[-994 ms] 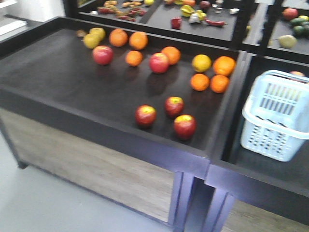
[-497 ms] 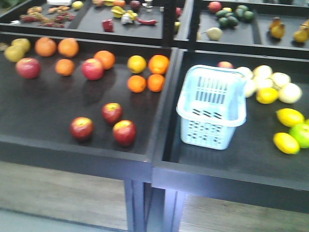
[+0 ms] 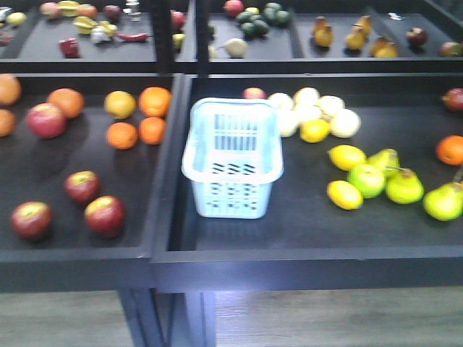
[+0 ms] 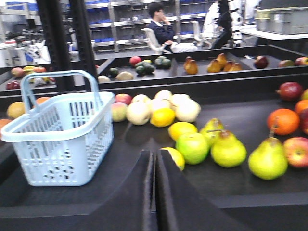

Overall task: Pick three apples into basket with both arms
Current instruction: 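Turn the base toward the fruit table holding the light-blue basket, then drive up to the table edge and stop facing the basket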

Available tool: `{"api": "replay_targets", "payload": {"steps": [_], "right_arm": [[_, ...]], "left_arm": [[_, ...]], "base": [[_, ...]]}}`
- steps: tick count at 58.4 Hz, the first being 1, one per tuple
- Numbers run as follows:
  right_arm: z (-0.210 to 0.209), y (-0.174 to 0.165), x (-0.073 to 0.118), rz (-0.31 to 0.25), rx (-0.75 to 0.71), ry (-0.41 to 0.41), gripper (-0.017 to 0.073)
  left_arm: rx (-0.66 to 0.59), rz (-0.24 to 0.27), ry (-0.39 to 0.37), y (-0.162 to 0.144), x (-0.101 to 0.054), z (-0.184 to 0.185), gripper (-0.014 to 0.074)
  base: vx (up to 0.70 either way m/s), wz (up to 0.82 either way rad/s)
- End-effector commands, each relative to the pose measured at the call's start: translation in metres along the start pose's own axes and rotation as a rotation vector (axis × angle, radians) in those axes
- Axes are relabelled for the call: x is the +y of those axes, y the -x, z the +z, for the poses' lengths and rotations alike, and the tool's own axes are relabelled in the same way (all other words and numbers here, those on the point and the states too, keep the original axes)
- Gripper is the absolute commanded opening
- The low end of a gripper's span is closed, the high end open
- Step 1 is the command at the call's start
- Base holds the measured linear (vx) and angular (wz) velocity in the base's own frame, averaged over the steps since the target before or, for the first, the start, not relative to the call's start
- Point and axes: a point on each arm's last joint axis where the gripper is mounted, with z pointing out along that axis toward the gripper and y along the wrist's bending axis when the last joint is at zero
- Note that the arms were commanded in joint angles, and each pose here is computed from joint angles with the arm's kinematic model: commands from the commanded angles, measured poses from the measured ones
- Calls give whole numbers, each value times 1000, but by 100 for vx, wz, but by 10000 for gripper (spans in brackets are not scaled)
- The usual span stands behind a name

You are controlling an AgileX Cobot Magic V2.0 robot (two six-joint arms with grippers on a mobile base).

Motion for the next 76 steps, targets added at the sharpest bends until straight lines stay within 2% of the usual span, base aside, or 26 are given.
{"api": "replay_targets", "payload": {"steps": [1, 32, 76], "right_arm": [[-1, 3, 1, -15, -70, 13, -6], [-1, 3, 1, -15, -70, 13, -6], [-1, 3, 1, -15, -70, 13, -6]], "left_arm": [[-105, -10, -22, 15, -3, -3, -6], [-105, -10, -22, 15, -3, -3, -6], [-105, -10, -22, 15, -3, -3, -6]], "base": [[3, -41], [5, -29], [7, 7]]}}
